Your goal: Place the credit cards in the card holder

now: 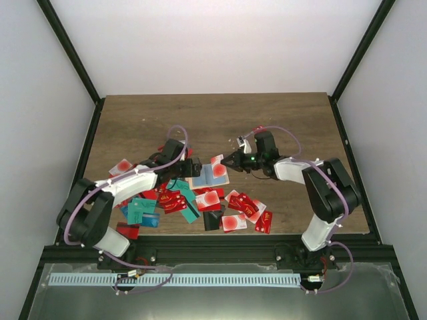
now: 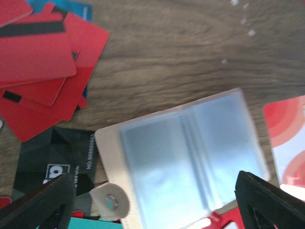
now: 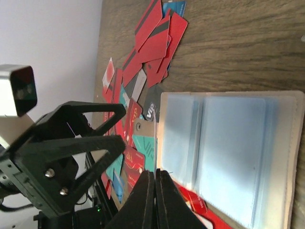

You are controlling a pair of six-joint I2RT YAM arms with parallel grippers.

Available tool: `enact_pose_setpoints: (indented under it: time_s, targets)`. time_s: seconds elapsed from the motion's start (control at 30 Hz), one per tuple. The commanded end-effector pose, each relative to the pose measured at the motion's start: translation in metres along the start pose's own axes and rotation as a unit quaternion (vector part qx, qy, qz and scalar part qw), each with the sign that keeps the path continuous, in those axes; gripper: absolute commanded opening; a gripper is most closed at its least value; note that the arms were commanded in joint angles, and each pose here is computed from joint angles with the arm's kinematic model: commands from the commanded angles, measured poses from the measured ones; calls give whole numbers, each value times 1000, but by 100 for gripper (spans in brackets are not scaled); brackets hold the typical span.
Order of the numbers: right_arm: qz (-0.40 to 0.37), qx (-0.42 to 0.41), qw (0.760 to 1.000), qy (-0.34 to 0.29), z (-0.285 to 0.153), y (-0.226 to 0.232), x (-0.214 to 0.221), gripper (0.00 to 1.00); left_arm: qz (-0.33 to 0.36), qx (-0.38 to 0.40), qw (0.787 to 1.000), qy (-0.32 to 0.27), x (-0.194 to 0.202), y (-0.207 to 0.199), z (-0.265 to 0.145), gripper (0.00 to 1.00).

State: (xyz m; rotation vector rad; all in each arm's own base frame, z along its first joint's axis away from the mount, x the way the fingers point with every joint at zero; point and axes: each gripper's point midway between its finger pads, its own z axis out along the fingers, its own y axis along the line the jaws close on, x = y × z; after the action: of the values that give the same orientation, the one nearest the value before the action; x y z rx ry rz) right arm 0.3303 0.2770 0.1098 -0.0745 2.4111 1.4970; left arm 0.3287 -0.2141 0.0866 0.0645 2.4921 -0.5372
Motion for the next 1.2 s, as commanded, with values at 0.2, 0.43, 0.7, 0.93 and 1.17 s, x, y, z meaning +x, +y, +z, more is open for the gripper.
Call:
enact_pose_setpoints:
  time_s: [0.2, 0.43, 0.7, 0.93, 1.17]
  targets:
    - [-38, 1, 999, -3, 27, 0, -16, 1, -19, -50, 997, 57, 20, 20, 19, 82]
    - [-45, 0, 999, 12, 41, -5, -11, 1, -21, -57, 995, 73, 27, 23, 25, 69]
    - [-41, 2, 999, 20, 52, -13, -9, 1, -16, -55, 994, 90, 33, 23, 35, 67]
    - [-31, 10, 999, 25, 58, -21, -8, 1, -14, -51, 993, 102, 38, 23, 40, 61]
    - [-12, 24, 999, 31, 62, -31, -2, 1, -13, -51, 992, 111, 43, 24, 41, 55]
